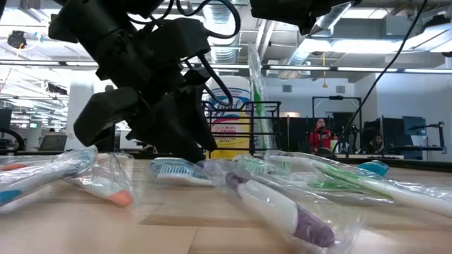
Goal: Pick & Place toothbrushing station
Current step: Put the top blue mouthwash into the black mesh organizer
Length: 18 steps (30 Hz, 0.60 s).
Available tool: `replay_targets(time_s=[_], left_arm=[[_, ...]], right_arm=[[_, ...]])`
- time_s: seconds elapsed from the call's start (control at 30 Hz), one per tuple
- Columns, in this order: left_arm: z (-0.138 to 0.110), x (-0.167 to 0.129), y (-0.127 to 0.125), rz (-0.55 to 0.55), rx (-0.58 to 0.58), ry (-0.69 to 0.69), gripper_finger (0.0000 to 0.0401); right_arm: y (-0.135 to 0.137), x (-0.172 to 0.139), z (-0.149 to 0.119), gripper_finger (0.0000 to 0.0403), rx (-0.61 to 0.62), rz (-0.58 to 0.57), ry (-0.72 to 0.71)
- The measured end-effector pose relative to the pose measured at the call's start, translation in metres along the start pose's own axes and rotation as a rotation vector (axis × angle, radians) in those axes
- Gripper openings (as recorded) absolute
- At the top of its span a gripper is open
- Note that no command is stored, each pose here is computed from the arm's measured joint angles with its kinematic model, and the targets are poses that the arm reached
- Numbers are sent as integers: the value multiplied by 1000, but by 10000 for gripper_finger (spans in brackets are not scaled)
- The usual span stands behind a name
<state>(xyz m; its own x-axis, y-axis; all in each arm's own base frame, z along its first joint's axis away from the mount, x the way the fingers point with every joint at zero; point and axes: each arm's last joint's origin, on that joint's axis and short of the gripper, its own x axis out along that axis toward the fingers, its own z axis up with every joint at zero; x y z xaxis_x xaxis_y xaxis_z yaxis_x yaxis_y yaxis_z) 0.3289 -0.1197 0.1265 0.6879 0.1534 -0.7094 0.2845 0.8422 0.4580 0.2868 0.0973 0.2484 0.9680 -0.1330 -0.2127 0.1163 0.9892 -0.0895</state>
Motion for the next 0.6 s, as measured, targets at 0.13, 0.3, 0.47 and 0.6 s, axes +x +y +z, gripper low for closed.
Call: replay_targets(time_s=[0.13, 0.3, 0.47, 0.6], left_arm=[[1, -1, -2, -15, -1, -5, 143], [6, -16, -2, -15, -17, -23, 143], [7, -36, 6, -4, -30, 0, 143], [1, -39, 7, -12, -48, 46, 143]], right_arm=[[0, 0, 0, 107, 0, 0, 0], [0, 0, -1, 107, -3, 0, 6], [0, 0, -1, 107, -6, 1, 11], [0, 0, -1, 107, -5, 0, 10]])
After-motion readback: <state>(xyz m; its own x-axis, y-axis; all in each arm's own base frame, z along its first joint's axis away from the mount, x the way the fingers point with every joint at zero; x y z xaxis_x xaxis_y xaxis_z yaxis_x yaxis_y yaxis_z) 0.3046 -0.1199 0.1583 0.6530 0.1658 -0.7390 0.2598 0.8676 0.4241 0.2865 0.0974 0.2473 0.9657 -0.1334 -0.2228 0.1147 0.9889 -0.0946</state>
